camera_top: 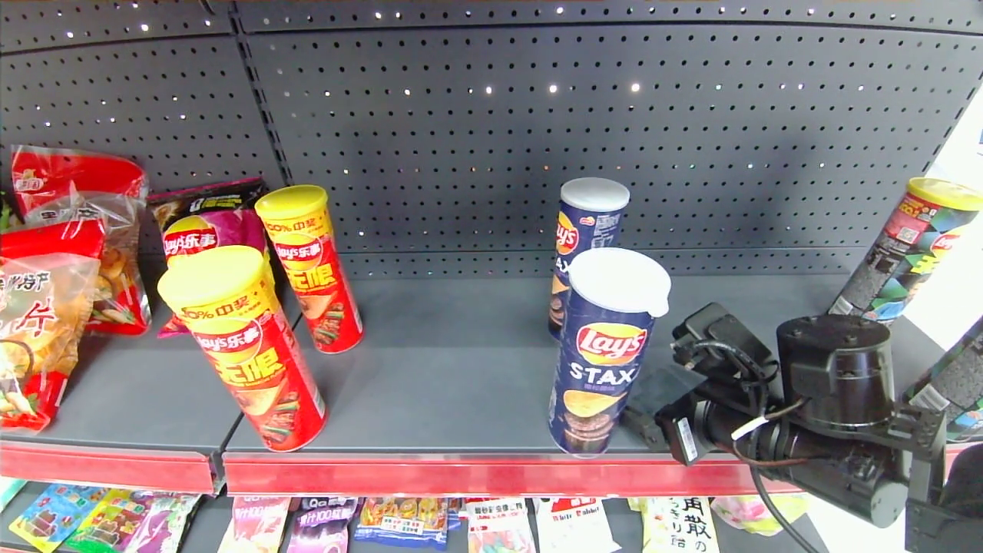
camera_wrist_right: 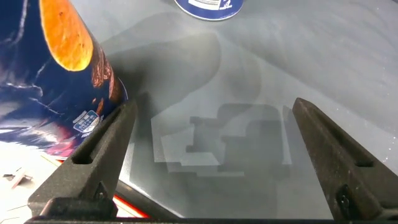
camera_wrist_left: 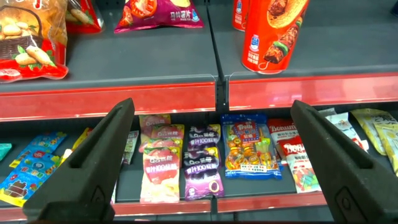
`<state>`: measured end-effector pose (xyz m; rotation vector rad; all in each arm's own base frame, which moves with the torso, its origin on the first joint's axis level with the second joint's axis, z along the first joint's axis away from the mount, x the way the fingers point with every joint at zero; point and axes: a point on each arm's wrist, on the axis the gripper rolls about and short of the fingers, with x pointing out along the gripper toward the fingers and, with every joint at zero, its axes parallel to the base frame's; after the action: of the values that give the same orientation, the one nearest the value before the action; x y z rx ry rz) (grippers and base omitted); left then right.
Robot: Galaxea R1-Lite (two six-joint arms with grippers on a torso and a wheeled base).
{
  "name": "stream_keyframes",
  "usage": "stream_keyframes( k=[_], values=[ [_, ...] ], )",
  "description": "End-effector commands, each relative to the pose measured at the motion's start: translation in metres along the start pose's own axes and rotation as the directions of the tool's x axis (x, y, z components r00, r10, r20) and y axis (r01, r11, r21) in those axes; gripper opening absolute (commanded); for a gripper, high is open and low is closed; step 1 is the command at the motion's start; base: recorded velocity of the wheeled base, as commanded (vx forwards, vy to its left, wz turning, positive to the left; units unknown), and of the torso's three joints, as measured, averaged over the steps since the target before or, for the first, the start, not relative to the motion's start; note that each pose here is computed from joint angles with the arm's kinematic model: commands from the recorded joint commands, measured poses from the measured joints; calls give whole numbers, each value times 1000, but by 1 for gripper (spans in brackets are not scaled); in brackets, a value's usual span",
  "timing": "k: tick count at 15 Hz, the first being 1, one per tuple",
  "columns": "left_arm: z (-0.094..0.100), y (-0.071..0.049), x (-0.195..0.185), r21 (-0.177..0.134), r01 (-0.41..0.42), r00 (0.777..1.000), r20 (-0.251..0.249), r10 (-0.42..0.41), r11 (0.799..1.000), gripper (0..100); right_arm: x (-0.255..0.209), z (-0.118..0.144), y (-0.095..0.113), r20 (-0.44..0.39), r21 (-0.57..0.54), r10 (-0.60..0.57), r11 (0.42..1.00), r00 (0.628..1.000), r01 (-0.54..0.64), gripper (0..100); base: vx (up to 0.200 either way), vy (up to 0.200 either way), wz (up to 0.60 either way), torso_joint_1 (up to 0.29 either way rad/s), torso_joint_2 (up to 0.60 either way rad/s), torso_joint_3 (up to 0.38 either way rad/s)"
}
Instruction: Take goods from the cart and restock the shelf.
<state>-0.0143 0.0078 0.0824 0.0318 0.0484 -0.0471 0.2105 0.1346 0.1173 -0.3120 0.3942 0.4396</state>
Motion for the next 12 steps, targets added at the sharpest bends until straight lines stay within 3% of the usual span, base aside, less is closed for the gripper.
stream_keyframes(
  k=[1,5,7,12],
  values=[
    [0,0,0,0,-1,1000,-1,1,1000,100,0,0,0,1,0,0,1000,1000,0,100,0,0,0,0,0,0],
    [0,0,0,5,-2,1000,-1,2,1000,100,-4,3,-12,18,26,-45,999,999,44,100,0,0,0,0,0,0],
    [0,0,0,37,-1,1000,-1,1,999,100,-15,4,-15,41,35,-50,998,998,49,100,0,0,0,0,0,0],
    [0,0,0,18,-2,1000,4,2,1000,100,-45,10,-19,125,52,-61,997,990,55,100,0,0,0,0,0,0]
  ],
)
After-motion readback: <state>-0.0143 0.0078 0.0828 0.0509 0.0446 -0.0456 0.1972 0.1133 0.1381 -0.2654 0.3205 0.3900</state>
